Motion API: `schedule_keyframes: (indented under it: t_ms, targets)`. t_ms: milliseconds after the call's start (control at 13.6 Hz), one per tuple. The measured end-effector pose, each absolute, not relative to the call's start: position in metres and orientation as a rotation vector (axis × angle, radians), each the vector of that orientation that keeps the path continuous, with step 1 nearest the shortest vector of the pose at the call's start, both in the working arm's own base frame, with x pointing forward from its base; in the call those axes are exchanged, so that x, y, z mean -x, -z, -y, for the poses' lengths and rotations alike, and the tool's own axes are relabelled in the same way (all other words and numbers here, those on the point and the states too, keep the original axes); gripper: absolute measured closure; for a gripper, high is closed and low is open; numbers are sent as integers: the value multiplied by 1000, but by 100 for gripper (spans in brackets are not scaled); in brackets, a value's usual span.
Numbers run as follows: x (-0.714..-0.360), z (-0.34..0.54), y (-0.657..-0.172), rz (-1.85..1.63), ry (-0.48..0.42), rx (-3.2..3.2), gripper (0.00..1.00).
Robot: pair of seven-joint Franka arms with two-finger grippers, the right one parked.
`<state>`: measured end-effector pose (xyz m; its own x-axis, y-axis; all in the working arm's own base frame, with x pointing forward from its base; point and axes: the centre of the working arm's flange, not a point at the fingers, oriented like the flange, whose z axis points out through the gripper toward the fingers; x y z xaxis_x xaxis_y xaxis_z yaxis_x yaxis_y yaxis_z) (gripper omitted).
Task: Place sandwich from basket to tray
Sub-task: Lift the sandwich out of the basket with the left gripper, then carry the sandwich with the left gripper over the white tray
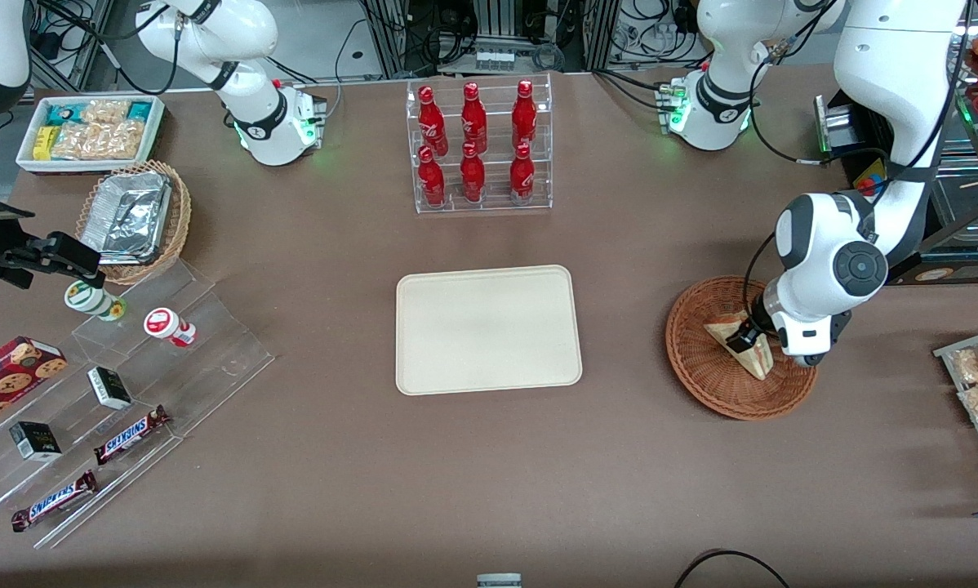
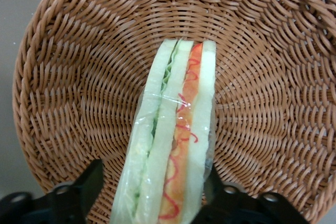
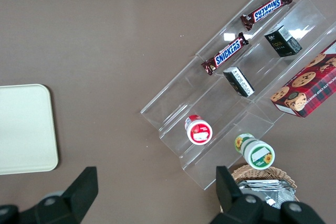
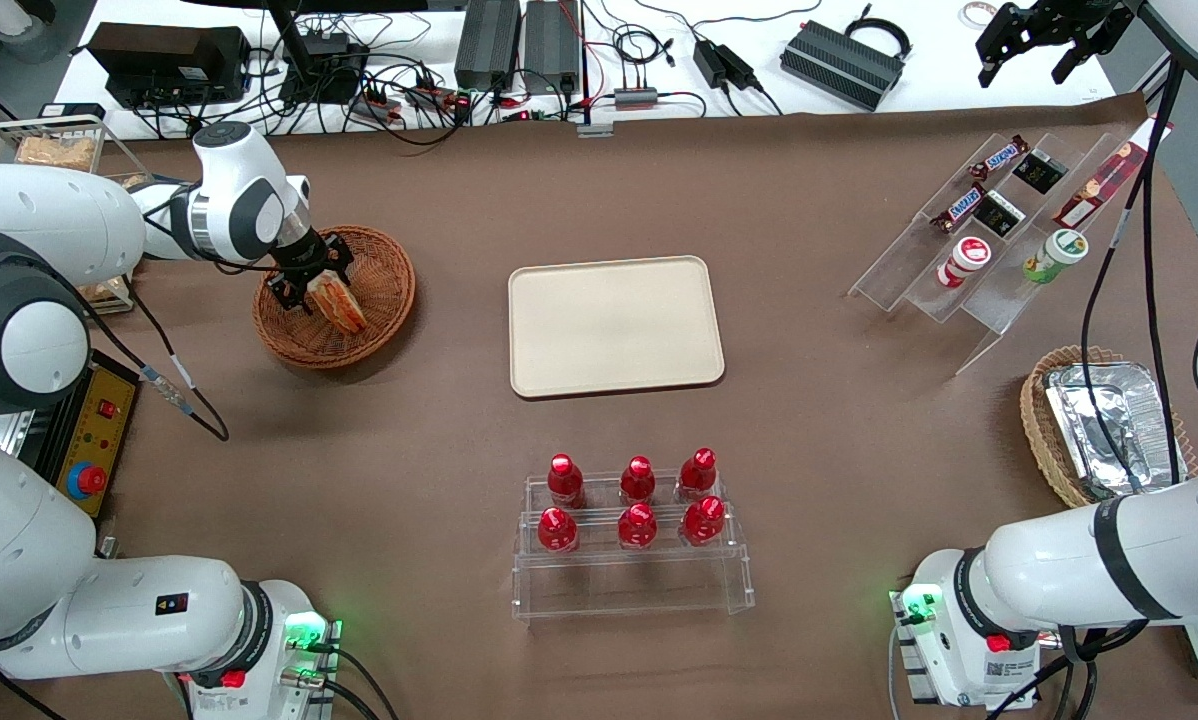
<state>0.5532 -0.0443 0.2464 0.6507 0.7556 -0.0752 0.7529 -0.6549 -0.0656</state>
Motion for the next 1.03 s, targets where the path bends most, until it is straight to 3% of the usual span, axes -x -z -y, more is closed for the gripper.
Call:
schedule_keyframes:
  t_ms: [221,368,662,1029]
  targets:
    - [-560,44,-259,1295,-172,2814,54]
    - [-572,45,-283,1288,-209,2797,67]
    - [-593,62,-340,1222,-255,2809,84]
    - [-579,160,-359,953,-292,2931,84]
